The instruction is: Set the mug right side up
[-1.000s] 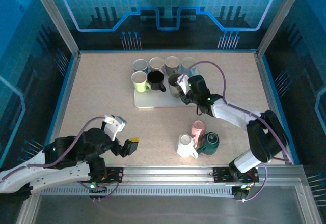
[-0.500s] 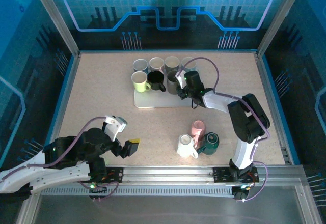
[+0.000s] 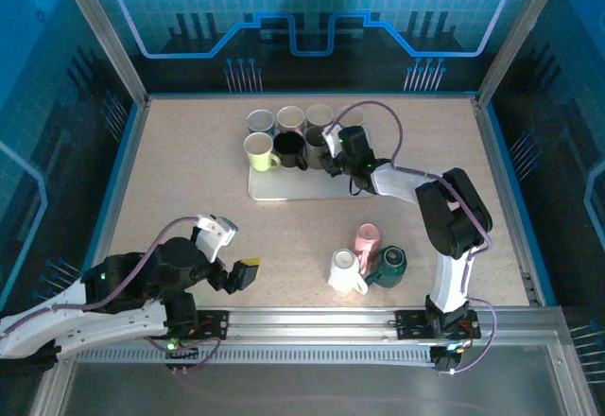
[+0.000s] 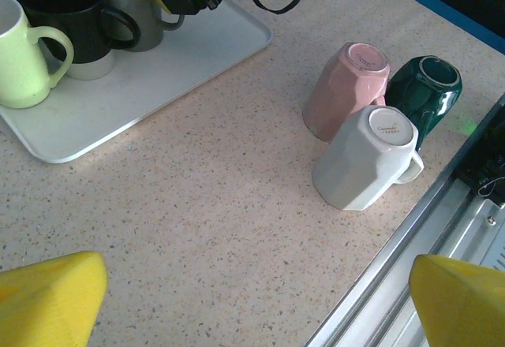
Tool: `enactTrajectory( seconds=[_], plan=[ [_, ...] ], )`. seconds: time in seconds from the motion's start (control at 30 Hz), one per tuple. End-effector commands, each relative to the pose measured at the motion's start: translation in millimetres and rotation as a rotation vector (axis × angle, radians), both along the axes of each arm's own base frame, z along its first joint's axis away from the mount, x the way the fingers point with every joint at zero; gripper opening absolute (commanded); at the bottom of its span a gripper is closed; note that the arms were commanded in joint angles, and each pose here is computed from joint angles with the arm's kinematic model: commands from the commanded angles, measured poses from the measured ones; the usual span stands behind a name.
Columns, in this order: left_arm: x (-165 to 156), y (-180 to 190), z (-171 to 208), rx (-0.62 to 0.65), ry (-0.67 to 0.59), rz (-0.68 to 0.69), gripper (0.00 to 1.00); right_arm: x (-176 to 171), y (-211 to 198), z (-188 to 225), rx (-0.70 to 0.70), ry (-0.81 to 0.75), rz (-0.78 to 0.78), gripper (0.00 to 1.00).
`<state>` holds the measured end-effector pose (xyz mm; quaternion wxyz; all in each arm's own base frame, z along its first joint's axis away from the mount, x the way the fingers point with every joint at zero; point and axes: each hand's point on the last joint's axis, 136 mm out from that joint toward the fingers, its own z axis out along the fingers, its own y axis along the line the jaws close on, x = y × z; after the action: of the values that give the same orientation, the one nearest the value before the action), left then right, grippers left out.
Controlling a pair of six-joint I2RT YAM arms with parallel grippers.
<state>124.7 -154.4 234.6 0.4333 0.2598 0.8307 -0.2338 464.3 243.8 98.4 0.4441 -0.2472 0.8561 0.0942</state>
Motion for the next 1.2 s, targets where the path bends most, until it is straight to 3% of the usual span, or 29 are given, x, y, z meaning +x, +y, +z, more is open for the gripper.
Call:
enactTrajectory(
  seconds=[0.0, 0.33, 0.63, 0.77, 0.93, 1.17],
  plan=[
    [1, -3, -1, -0.001, -0.004, -0.003, 0.99, 13, 6, 19, 0.039, -0.054, -0.004, 0.34],
    [6, 1, -3, 0.004, -0.015, 0.035, 0.99, -8, -7, 78, 0.096, -0.150, -0.031, 0.46],
    [14, 7, 15, -0.061, 0.005, 0.134, 0.99, -69, 3, 146, 0.044, -0.229, -0.019, 0.50],
    [19, -14, 20, -0.077, 0.101, 0.176, 0.99, -102, 3, 163, 0.009, -0.242, -0.019, 0.50],
    [30, -49, 13, -0.032, 0.247, 0.252, 0.99, -141, -14, 170, 0.172, -0.122, -0.081, 0.49],
    [35, -113, 21, -0.054, 0.446, 0.252, 0.99, -190, -59, 176, 0.217, -0.092, -0.136, 0.50]
  ],
)
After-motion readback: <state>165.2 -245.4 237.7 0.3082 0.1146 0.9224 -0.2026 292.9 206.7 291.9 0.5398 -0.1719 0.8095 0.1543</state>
